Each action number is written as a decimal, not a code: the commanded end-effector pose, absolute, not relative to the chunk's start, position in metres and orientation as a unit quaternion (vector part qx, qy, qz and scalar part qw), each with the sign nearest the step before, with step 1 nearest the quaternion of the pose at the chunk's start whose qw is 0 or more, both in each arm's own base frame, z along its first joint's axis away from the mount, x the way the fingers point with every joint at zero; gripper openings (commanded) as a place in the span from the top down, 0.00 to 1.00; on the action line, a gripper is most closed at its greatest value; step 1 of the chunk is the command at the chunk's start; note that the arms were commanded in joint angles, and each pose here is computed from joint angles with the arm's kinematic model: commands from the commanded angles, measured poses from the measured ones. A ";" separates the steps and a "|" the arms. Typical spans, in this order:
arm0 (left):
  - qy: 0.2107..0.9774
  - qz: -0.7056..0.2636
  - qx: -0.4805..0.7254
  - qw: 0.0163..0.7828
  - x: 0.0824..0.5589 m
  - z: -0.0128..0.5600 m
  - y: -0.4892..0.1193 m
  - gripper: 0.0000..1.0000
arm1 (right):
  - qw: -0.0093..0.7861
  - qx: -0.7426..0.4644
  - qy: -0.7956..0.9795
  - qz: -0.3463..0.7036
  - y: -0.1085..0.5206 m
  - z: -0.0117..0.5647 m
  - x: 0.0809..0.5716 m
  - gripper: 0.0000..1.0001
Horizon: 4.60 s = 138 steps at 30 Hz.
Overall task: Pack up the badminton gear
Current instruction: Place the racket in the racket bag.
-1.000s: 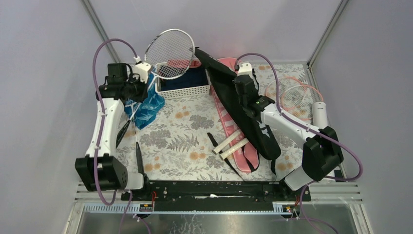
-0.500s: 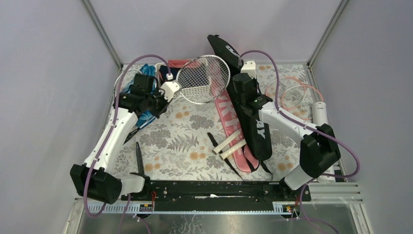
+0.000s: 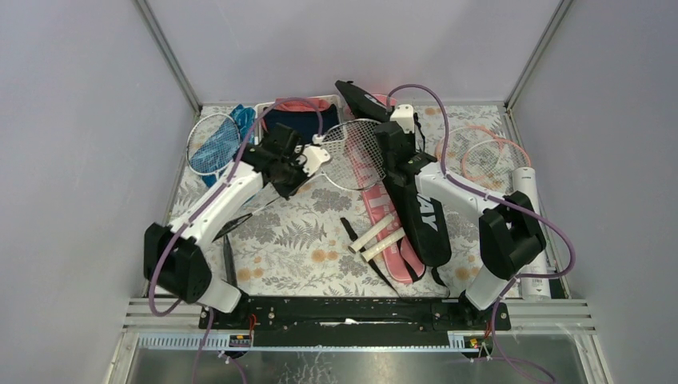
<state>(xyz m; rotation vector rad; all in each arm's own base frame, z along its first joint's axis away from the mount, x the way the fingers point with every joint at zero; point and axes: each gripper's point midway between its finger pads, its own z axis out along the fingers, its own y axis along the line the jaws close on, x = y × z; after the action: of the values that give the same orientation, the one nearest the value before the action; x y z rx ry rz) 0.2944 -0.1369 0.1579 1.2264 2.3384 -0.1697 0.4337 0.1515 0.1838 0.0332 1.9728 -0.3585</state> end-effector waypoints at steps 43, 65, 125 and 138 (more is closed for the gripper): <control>0.823 -0.475 0.157 0.270 0.417 0.139 -0.393 1.00 | 0.415 -0.029 0.905 0.092 0.212 0.147 0.422 1.00; 0.756 -0.590 0.167 0.229 0.385 0.165 -0.437 0.70 | 0.392 -0.104 0.900 0.159 0.195 0.143 0.404 1.00; 0.782 -0.466 0.346 0.227 0.264 0.104 -0.394 0.30 | 0.420 -0.080 0.889 0.162 0.167 0.144 0.422 1.00; 0.786 -0.469 0.323 0.239 0.293 0.092 -0.419 0.34 | 0.414 -0.079 0.888 0.185 0.174 0.147 0.416 1.00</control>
<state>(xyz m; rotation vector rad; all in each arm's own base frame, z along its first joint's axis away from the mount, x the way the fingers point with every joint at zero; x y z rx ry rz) 0.2728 -0.4036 0.0842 0.9066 2.2366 -1.3154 0.4078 0.1632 0.1193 -0.1975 2.3242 0.3845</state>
